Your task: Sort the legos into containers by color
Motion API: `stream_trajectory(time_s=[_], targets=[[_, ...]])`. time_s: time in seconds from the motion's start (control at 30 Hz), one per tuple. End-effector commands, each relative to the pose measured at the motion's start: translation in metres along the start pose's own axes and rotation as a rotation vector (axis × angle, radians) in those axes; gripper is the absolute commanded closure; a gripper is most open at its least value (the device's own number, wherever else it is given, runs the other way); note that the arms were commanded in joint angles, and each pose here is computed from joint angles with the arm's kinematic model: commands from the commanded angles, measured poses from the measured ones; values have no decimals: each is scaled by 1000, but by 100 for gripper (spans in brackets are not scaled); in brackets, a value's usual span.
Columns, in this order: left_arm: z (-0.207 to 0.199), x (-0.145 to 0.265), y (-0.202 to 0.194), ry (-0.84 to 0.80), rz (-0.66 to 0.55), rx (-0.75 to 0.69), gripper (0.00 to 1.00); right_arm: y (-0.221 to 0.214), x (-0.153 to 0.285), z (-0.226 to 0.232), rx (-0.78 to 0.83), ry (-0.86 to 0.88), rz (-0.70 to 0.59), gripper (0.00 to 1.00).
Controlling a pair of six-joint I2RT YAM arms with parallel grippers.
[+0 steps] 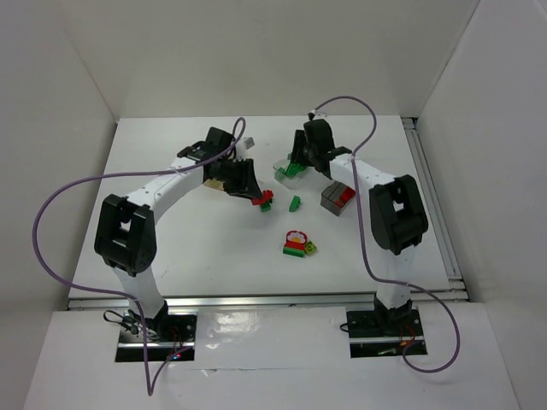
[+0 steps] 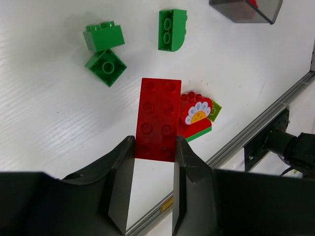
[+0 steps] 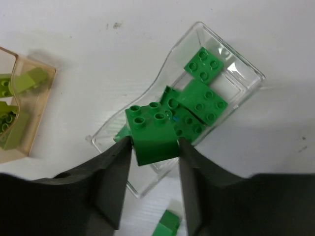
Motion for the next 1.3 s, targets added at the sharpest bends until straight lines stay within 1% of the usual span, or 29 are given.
stream_trajectory(time_s=[0.0, 0.03, 0.07, 0.1, 0.13, 0.27, 0.3, 0.33, 0.37, 0.4, 0.43, 0.47, 0.5, 0.53, 0.57, 0.6, 0.7, 0.73, 0.77, 0.8, 0.83, 0.93, 0.97, 1.0, 1.07, 1.13, 1.17, 1.2, 1.27], targets=[[-23, 21, 20, -23, -90, -39, 100, 19, -8, 8, 59, -22, -18, 44], [-26, 19, 18, -27, -84, -46, 100, 24, -7, 9, 57, -25, -32, 28], [-27, 19, 22, -21, -92, -49, 100, 28, 0, 10, 56, -20, -45, 22], [-34, 20, 24, -32, -101, -66, 100, 33, 4, 12, 52, -8, -71, 19], [-35, 14, 23, -31, -81, -66, 100, 38, 14, 12, 49, -15, -91, 19], [-48, 3, 32, -48, -73, -81, 100, 52, 39, 9, 14, -59, -146, 18], [-55, 0, 32, -66, -65, -83, 100, 53, 45, 6, -2, -86, -157, 21], [-60, 2, 41, -75, -87, -96, 100, 57, 53, -6, -27, -158, -182, 23], [-73, -5, 39, -99, -70, -110, 100, 61, 70, -17, -65, -196, -220, 25], [-75, -18, 40, -104, -57, -107, 100, 60, 80, -25, -125, -229, -233, 25], [-89, -19, 51, -129, -87, -138, 100, 60, 90, -37, -159, -293, -263, 25], [-102, -26, 50, -148, -79, -152, 100, 54, 110, -48, -188, -322, -286, 23], [-112, -35, 61, -158, -97, -172, 100, 52, 121, -62, -239, -395, -324, 18], [-113, -47, 55, -157, -69, -174, 100, 45, 130, -65, -254, -398, -319, 18], [-131, -48, 60, -177, -95, -210, 100, 31, 137, -81, -266, -476, -324, 10], [-136, -54, 62, -174, -101, -210, 100, 36, 156, -89, -306, -489, -366, 8], [-145, -82, 70, -183, -100, -217, 100, 25, 179, -105, -377, -556, -376, 5], [-150, -90, 71, -195, -103, -217, 100, 25, 194, -105, -426, -555, -405, 5], [-155, -92, 78, -210, -128, -218, 100, 22, 204, -109, -436, -583, -405, 5], [-155, -109, 75, -212, -111, -223, 100, 14, 208, -111, -444, -589, -397, 5], [-159, -118, 73, -214, -116, -234, 100, 17, 223, -114, -486, -582, -438, 5], [-171, -133, 80, -238, -158, -236, 100, 7, 244, -117, -503, -551, -467, 5], [-165, -147, 79, -220, -149, -215, 100, 6, 248, -117, -506, -545, -475, 5], [-169, -148, 85, -237, -174, -214, 100, 7, 253, -117, -513, -534, -489, 5], [-161, -164, 86, -212, -180, -198, 100, 6, 261, -118, -509, -527, -500, 5], [-162, -169, 92, -219, -210, -206, 99, 12, 269, -116, -493, -518, -513, 5], [-162, -171, 93, -223, -217, -209, 80, 12, 269, -116, -483, -521, -510, 5], [-159, -178, 91, -230, -200, -208, 67, 16, 271, -115, -488, -513, -521, 5], [-166, -172, 94, -261, -209, -230, 47, 18, 274, -115, -479, -522, -525, 5]])
Point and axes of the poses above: each gripper's point midway between its finger pads, its own x axis back along the fingers, its own z axis along the line the jaws close on, y = z × x, the point moved 7 cm from there along x, back along the fingers
